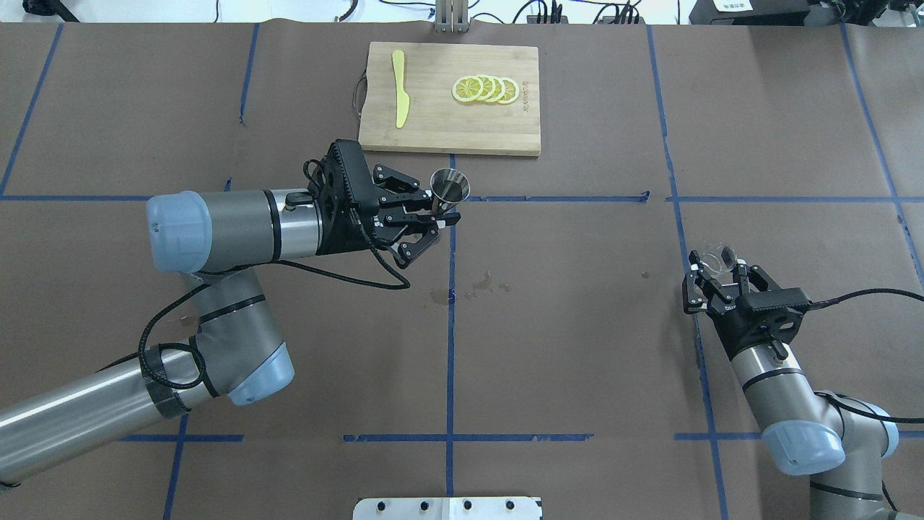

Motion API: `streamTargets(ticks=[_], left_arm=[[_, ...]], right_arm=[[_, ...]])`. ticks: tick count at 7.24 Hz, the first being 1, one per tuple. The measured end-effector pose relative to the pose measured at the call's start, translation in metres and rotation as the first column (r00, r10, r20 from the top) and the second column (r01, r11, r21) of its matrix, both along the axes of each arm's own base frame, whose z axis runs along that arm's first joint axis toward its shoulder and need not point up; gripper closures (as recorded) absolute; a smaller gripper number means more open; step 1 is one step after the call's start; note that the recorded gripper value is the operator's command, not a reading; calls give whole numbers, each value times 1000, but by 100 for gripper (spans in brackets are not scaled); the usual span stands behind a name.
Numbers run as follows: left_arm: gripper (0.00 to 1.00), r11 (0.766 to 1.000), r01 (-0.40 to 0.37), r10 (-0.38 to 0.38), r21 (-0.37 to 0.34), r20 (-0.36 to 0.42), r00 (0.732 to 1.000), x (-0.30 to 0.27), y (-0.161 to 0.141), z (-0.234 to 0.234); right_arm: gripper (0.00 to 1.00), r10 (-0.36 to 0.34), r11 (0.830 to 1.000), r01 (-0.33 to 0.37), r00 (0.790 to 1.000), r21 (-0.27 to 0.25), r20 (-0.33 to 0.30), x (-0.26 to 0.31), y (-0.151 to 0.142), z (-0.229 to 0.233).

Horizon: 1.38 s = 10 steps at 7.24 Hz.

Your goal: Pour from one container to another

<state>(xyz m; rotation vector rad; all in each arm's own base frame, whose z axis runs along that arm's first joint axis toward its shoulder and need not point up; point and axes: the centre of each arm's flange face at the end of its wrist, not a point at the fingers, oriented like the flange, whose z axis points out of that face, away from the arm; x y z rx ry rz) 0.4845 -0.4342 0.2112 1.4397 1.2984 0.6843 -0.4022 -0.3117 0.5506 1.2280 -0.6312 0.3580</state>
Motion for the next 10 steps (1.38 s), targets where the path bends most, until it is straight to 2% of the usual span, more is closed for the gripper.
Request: streamTargets(ticks=[3,10], left_arm=[[100,1000,0,0,0,1,1000,0,0,1],[100,1000,0,0,-1,1,1000,0,0,1]], right_arm=[[63,-10,1000,10,1000,2,2,-6,5,1],[41,-14,1000,14,1000,1,-2,-8,5,2]])
